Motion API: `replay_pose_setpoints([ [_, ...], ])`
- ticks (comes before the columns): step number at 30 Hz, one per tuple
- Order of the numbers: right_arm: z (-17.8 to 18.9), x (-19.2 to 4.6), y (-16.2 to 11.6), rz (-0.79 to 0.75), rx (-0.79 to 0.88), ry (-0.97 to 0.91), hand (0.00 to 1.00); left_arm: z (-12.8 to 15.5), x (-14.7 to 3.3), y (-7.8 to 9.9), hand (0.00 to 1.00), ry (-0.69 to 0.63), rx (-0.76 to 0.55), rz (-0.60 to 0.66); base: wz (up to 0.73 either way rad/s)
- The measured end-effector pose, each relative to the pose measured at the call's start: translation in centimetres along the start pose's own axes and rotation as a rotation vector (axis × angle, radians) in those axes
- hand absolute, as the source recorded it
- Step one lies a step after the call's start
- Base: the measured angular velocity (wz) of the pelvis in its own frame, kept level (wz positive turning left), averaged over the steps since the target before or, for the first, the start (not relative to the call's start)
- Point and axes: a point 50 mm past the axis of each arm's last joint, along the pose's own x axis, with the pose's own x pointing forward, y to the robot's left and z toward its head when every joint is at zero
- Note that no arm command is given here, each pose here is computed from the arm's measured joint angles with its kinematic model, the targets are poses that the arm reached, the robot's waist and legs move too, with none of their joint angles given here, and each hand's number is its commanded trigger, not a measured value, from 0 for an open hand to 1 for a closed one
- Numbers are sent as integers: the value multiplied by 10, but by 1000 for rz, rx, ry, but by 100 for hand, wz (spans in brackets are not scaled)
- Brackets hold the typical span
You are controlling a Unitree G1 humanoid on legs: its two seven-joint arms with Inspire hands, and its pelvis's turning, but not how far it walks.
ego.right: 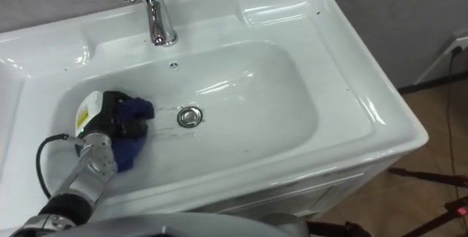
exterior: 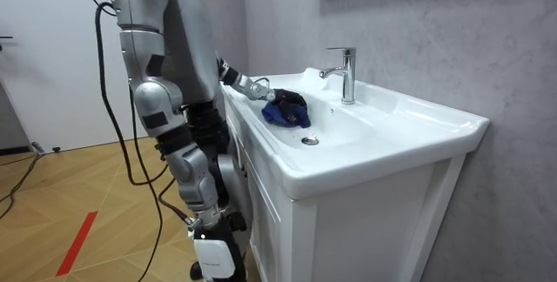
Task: Wipe basin
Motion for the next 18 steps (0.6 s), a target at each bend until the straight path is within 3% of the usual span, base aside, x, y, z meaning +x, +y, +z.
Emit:
replay_pose_setpoints([
  [18,-5,-1,-35,-103,-30,16,0,-37,-19,20,100,-91,423,200,-3],
])
